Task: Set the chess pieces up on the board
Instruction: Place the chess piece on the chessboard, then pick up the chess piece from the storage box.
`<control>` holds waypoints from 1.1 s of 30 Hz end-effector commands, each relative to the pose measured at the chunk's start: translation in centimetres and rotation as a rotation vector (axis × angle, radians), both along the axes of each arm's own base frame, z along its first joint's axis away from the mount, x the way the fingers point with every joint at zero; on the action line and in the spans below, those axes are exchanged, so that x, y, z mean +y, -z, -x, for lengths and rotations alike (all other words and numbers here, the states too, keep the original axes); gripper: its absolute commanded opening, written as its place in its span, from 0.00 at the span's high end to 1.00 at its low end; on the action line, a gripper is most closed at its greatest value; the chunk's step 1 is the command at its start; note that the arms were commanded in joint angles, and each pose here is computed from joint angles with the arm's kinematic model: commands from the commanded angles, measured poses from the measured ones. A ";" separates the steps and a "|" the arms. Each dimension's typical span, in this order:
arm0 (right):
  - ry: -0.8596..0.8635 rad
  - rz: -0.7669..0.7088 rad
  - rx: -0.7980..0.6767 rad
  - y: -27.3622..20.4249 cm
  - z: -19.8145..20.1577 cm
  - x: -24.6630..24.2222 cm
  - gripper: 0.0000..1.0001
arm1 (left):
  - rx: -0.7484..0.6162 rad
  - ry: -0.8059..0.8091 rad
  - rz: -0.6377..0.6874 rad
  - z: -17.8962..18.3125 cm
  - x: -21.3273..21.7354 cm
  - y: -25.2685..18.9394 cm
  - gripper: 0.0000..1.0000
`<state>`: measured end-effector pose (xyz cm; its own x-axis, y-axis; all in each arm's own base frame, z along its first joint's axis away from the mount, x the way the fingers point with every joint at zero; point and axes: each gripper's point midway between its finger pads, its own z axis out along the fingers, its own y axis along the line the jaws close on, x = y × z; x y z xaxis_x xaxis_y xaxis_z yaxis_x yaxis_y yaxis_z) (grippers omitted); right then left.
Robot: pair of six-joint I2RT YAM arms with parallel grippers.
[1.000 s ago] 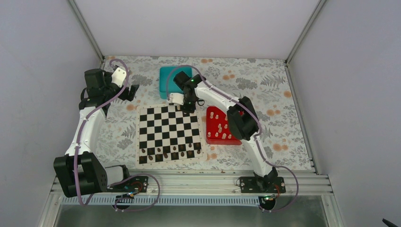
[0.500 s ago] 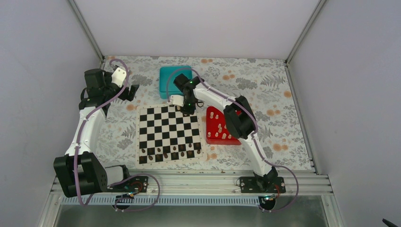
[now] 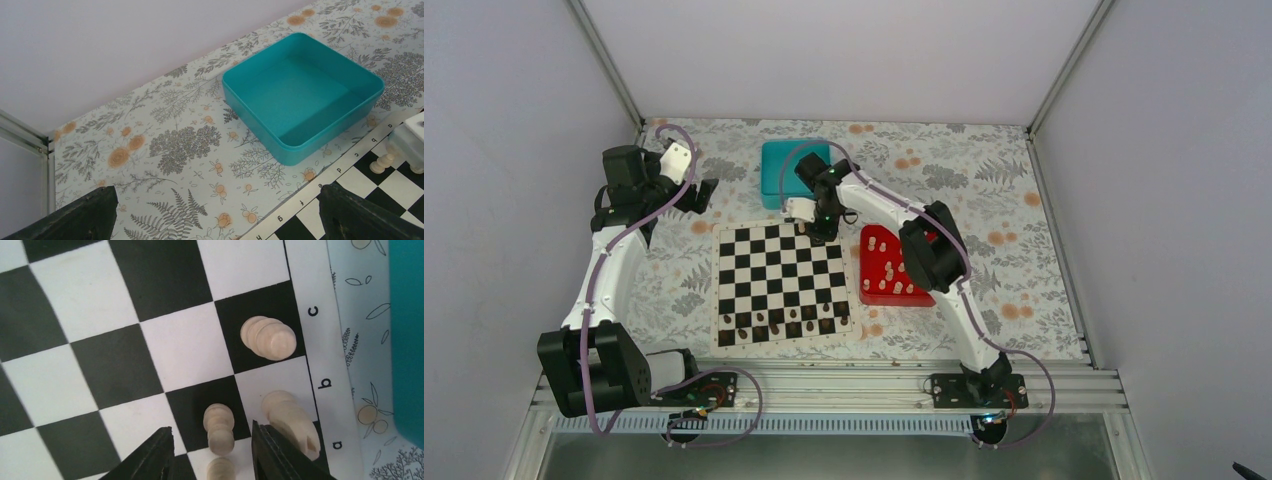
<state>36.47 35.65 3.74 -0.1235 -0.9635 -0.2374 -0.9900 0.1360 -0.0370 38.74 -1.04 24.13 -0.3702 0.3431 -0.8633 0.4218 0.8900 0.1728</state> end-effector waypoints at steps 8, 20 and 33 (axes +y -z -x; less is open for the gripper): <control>0.055 -0.142 -0.164 -15.1 0.9 -3.2 0.55 | -0.026 0.006 0.000 0.3 0.0 -0.9 0.00; 0.229 0.046 -0.096 -7.5 2.4 -16.0 0.53 | -0.020 0.008 0.004 0.1 -0.1 -0.6 0.00; 0.220 0.087 -0.020 -0.5 1.6 -15.8 0.54 | -0.017 0.002 0.002 0.2 0.0 -0.5 0.00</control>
<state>33.62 18.85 5.01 -0.3516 -0.9264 -0.1350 -0.9304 0.3618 -0.0589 38.71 -1.05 24.09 -0.3720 0.3427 -0.8626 0.4225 0.8900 0.1714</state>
